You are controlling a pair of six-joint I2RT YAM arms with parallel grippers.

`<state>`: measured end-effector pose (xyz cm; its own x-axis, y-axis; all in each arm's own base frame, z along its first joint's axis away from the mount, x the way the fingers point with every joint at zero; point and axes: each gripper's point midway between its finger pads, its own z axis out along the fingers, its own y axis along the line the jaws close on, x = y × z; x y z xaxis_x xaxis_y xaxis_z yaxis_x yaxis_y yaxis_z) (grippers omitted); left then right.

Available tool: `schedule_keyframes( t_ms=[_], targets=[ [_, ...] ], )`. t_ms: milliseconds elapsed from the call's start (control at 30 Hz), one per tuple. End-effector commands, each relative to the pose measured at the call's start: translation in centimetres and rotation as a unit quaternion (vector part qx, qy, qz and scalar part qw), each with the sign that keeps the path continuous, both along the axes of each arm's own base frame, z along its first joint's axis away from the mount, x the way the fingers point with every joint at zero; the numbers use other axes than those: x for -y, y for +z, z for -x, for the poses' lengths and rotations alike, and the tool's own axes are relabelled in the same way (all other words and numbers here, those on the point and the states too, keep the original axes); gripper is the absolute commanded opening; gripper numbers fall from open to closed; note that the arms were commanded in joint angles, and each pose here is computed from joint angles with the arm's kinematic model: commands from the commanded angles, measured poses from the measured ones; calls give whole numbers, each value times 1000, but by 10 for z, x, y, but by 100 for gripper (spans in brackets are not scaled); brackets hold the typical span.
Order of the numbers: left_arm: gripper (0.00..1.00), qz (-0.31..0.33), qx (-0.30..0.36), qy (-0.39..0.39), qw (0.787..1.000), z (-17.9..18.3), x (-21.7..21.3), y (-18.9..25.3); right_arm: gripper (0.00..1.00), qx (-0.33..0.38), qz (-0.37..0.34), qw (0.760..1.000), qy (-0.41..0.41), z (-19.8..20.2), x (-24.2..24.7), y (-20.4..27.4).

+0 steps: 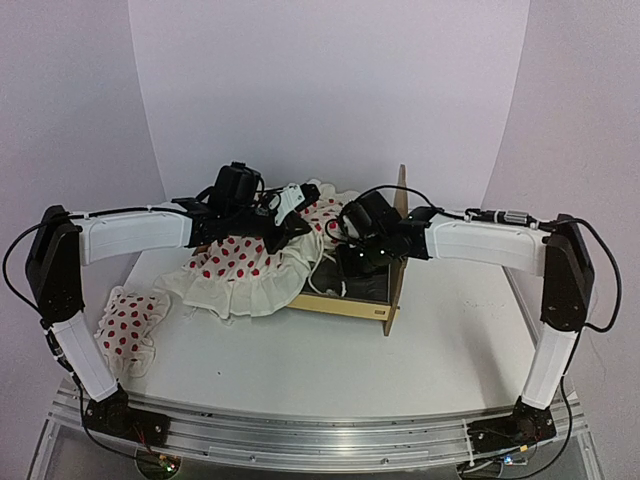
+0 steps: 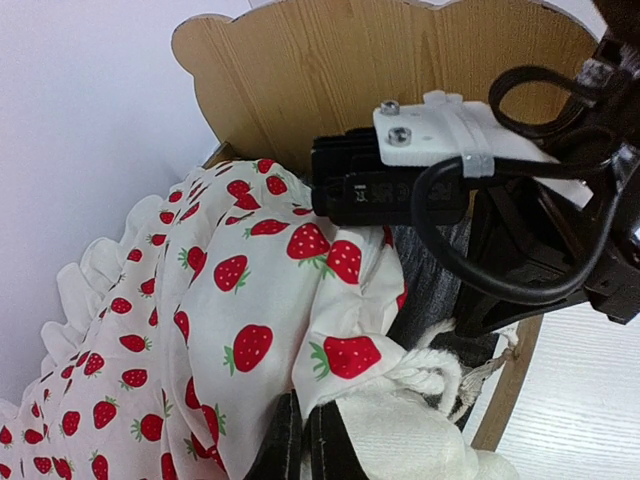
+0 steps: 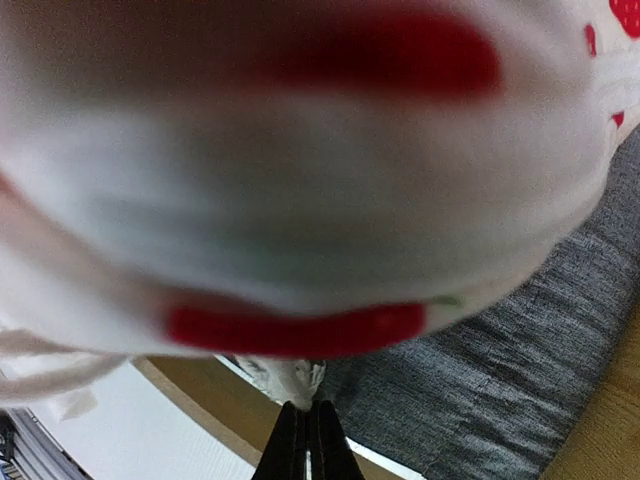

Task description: Set up the pet bed

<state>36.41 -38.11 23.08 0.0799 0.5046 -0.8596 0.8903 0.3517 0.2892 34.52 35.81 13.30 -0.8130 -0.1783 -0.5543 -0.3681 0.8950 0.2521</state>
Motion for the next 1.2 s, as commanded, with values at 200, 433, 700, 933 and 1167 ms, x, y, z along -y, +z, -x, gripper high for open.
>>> schedule_keyframes(
  t_ms=[200,433,700,933,1167],
  targets=[
    [0,25,36,1,999,4,-4,33,0,-63,-18,997,41,14,-9,-47],
    [0,24,39,0,999,4,-4,32,0,-168,2,983,77,52,-1,-62],
    [0,21,38,-3,999,7,-4,29,0,-302,52,951,52,61,28,-85],
    [0,21,28,-11,999,12,-2,22,4,-335,130,932,46,54,40,-106],
    [0,22,7,-14,1000,18,-2,11,16,-299,150,942,38,41,45,-92]
  ],
)
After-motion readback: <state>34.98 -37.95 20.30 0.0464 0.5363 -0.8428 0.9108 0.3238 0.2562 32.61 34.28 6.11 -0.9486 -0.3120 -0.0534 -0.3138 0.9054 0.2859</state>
